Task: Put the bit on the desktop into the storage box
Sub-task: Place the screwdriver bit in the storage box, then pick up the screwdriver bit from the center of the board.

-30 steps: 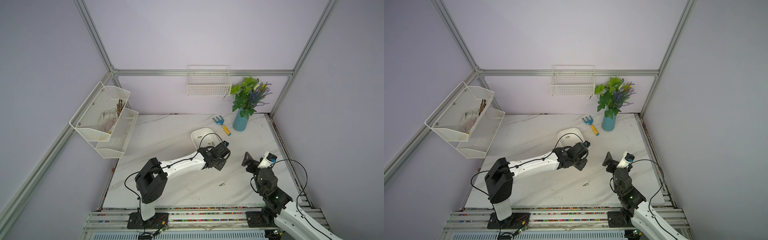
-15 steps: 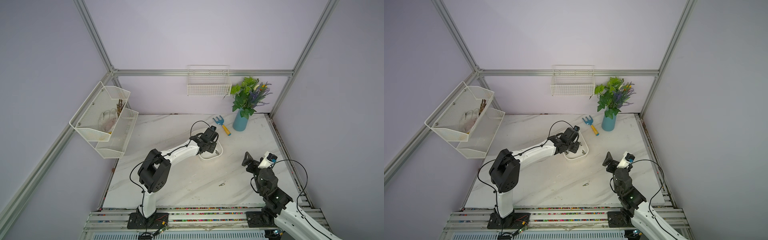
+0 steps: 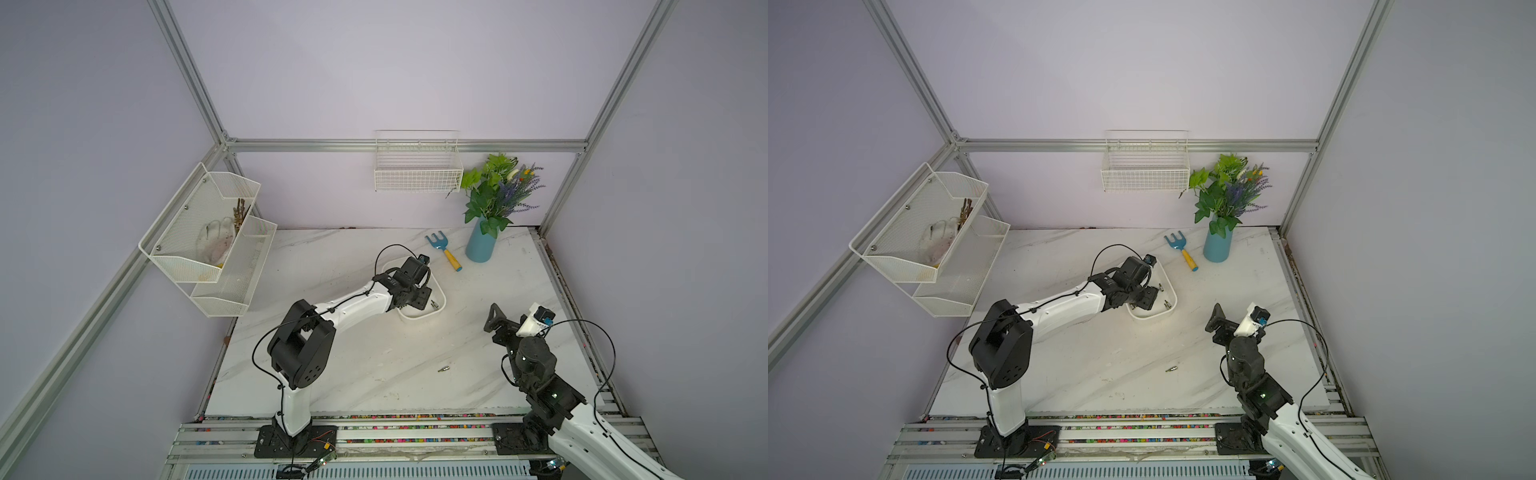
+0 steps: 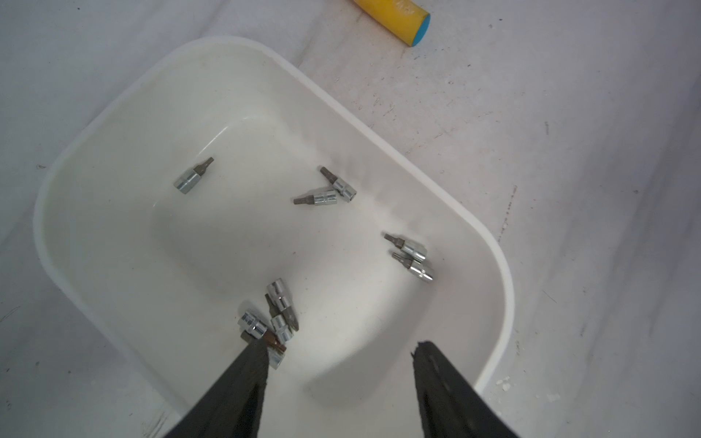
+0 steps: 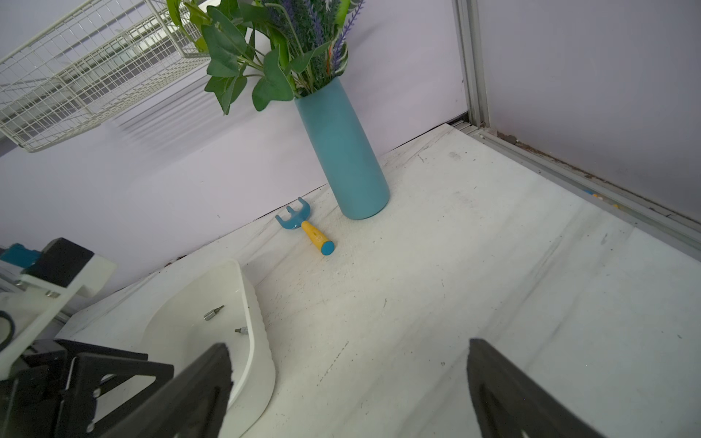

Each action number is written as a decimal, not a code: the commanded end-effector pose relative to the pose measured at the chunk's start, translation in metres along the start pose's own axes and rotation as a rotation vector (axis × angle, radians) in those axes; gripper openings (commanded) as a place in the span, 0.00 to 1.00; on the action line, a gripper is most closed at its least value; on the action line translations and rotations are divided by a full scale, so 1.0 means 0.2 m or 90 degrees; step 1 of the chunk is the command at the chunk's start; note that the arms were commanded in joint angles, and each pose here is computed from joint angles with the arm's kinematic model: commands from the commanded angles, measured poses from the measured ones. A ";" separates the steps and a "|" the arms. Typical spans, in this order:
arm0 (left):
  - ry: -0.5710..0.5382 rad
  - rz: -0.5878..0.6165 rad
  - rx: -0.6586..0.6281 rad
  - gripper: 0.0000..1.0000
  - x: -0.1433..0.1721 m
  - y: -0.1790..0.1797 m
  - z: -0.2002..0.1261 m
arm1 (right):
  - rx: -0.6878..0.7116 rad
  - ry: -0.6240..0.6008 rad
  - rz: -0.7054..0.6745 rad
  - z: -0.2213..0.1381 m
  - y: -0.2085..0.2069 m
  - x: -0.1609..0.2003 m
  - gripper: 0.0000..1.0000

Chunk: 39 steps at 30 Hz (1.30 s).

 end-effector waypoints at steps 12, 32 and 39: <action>-0.054 0.174 0.249 0.76 0.09 -0.55 -0.37 | 0.002 -0.010 0.008 0.00 0.00 -0.01 1.00; 0.058 0.239 0.243 0.64 0.39 -0.82 -0.15 | 0.034 -0.051 0.032 -0.04 -0.06 -0.06 1.00; 0.087 0.246 0.225 0.57 0.46 -0.84 -0.08 | 0.036 -0.055 0.034 -0.04 -0.06 -0.06 1.00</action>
Point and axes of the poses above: each gripper's point midway between its finger pads, its own z axis out along the fingers, its own y axis along the line the jaws close on, x = y × z, the point moved 6 cm from there along -z, back along the fingers, and after that the axes turned 9 degrees about z, right-handed, at the moved point
